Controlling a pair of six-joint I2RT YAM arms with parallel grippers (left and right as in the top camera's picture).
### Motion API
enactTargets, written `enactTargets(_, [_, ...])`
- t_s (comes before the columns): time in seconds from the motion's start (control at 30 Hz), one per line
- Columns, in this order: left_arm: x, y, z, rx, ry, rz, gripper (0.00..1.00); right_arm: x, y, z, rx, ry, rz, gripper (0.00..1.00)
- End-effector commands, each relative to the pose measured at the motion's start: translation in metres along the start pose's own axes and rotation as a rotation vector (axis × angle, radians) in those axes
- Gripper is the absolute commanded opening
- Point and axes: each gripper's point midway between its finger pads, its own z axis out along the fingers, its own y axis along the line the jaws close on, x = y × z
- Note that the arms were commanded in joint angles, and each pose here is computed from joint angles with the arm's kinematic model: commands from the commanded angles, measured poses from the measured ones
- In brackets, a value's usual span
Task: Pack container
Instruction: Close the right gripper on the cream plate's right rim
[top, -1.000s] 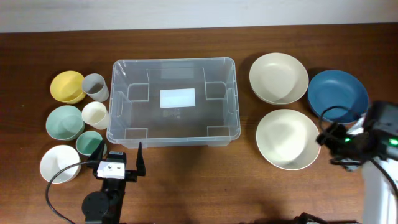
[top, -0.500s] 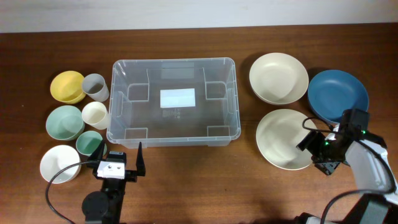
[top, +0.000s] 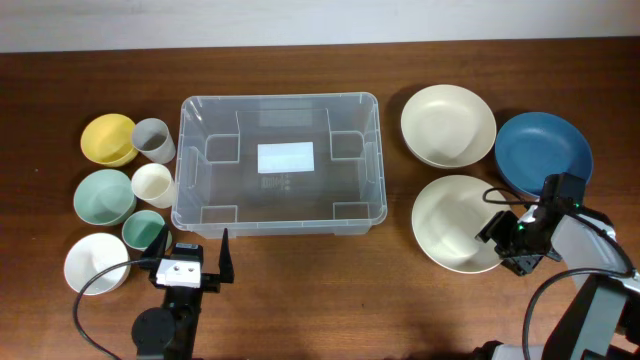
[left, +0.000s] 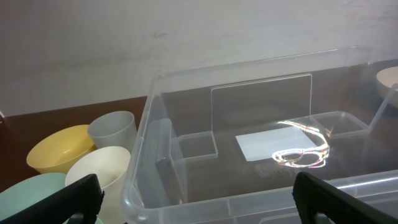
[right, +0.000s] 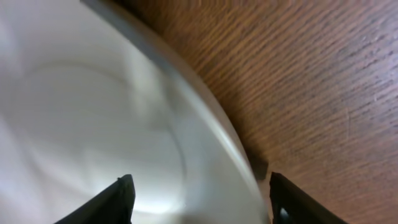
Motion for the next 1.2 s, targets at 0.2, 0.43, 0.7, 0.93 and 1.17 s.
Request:
enactTargets(0.2, [0.0013, 0.0024, -0.0004, -0.012, 0.003, 0.013, 1.0, 0.0066, -0.0048, 0.0074, 0.005, 0.022, 0.005, 0.64])
enactTargets(0.43, [0.0013, 0.0024, -0.0004, -0.012, 0.003, 0.013, 1.0, 0.0033, -0.0067, 0.0079, 0.017, 0.006, 0.002, 0.63])
enactTargets(0.7, [0.0013, 0.0024, -0.0004, -0.012, 0.003, 0.013, 1.0, -0.0015, -0.0055, 0.008, 0.013, -0.014, -0.003, 0.63])
enactTargets(0.93, [0.0013, 0.0024, -0.0004, -0.012, 0.003, 0.013, 1.0, 0.0019, -0.0096, 0.0125, 0.022, -0.013, -0.001, 0.63])
enactTargets(1.17, [0.0013, 0.0024, -0.0004, -0.012, 0.003, 0.013, 1.0, 0.0035, -0.0111, 0.0141, 0.026, -0.012, 0.019, 0.61])
